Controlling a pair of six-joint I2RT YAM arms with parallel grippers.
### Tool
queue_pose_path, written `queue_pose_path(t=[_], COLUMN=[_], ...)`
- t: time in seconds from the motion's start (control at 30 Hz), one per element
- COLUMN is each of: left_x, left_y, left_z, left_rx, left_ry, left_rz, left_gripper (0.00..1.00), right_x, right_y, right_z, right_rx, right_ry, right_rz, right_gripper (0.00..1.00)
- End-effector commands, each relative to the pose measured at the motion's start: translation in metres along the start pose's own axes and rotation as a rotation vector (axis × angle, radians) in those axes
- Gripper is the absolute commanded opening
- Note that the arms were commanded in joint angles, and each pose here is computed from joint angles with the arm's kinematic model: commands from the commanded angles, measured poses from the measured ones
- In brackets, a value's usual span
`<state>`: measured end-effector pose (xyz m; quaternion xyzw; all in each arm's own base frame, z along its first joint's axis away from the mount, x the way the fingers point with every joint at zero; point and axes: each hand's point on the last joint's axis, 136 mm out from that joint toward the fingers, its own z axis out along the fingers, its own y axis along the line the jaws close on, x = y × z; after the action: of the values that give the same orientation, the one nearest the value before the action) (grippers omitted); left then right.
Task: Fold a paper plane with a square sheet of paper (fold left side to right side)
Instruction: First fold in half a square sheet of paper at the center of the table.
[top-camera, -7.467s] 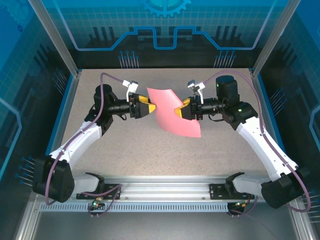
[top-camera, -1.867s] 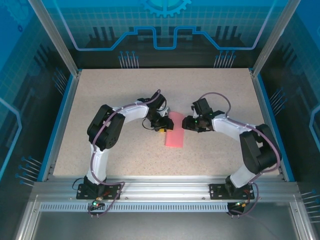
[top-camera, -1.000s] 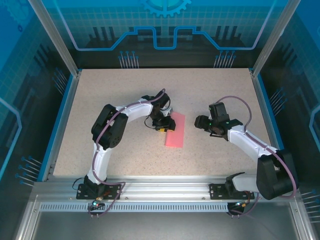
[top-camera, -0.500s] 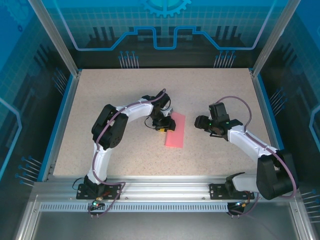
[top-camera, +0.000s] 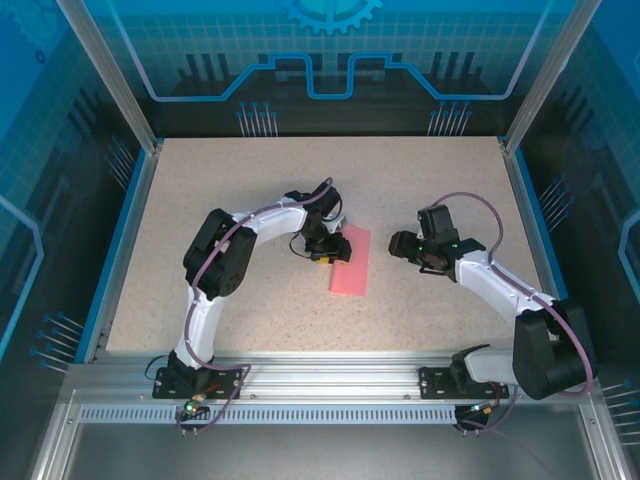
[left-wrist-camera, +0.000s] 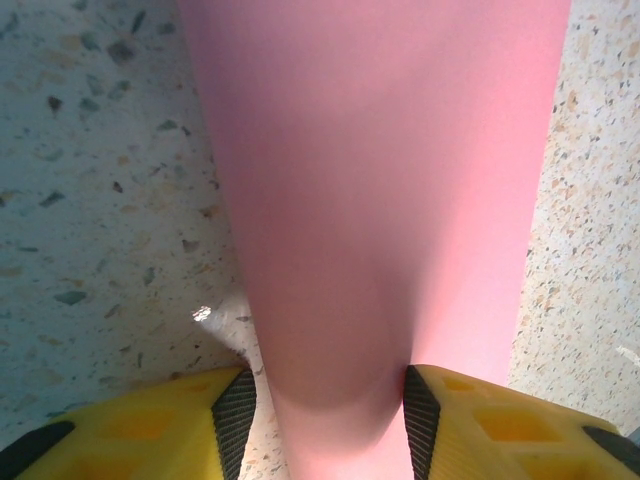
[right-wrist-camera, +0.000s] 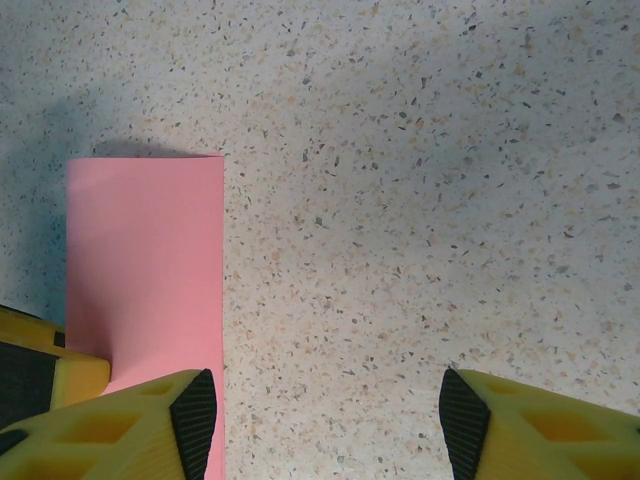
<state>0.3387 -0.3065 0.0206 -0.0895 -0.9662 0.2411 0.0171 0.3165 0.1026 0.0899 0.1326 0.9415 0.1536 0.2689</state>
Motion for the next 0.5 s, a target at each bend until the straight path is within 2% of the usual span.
queue_pose_path(t=[0.0,0.47], left_x=[0.0138,0.0134], left_y=[0.0085,0.0095], left_z=[0.0315,0.0343], left_rx=[-0.042,-0.042], left_ry=[0.062,0.064], left_rz=[-0.020,-0.037], left_gripper=[0.48,0.49], right_x=[0.0040,0.0060], right_y=[-0.0065,-0.0050], right_z=[0.0004,0.0023], right_rx=[0.011,0.003], right_ry=[0.019,0.030], right_rz=[0.021,0.020], right_gripper=[0.64,0.63])
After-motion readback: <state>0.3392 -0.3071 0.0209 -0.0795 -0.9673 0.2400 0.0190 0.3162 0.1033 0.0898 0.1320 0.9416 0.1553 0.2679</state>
